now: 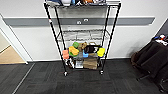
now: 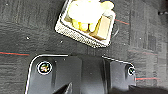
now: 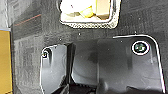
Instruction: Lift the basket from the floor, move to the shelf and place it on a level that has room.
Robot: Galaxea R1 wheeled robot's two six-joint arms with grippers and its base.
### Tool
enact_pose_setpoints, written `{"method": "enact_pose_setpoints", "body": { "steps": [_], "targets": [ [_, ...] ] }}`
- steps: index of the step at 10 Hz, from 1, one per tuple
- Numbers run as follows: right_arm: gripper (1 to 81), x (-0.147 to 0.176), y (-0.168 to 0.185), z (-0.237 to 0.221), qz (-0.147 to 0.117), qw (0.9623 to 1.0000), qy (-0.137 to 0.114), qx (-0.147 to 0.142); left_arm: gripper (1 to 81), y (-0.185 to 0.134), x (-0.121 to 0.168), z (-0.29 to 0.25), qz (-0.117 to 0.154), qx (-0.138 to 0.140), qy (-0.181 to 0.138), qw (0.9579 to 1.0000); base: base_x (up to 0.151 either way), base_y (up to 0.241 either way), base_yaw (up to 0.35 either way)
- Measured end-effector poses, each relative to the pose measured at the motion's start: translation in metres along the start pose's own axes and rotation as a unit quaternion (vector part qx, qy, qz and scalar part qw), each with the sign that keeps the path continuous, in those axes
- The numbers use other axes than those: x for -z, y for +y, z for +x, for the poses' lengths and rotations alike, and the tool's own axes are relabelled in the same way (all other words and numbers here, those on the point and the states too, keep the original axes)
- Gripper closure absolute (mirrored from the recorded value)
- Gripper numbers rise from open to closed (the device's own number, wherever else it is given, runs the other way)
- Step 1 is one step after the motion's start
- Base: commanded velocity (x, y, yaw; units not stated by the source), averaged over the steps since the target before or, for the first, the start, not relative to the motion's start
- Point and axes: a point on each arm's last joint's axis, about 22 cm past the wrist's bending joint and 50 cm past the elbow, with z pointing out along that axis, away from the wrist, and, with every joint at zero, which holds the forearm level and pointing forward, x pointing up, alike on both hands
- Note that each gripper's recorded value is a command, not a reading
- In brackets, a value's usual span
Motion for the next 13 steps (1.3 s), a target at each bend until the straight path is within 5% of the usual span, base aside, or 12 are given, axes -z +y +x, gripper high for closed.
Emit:
{"method": "enact_pose_setpoints", "body": {
  "steps": [4,8,13],
  "targets": [
    [1.0,-0.011,0.005,0.035,0.002,0.9997,0.019,0.011,1.0,0.008,-0.011,0.051,0.000,-0.034,-0.055,0.9979,0.000,0.000,0.000],
    [1.0,-0.026,0.011,0.059,0.003,0.9993,0.033,0.019,1.0,-0.025,-0.022,0.093,0.038,-0.044,-0.046,0.9973,0.000,0.000,0.000],
    [1.0,-0.059,0.034,0.041,-0.002,1.0000,-0.005,-0.002,1.0,-0.041,-0.073,0.095,0.045,-0.033,-0.079,0.9953,0.000,0.000,0.000]
  ]
}}
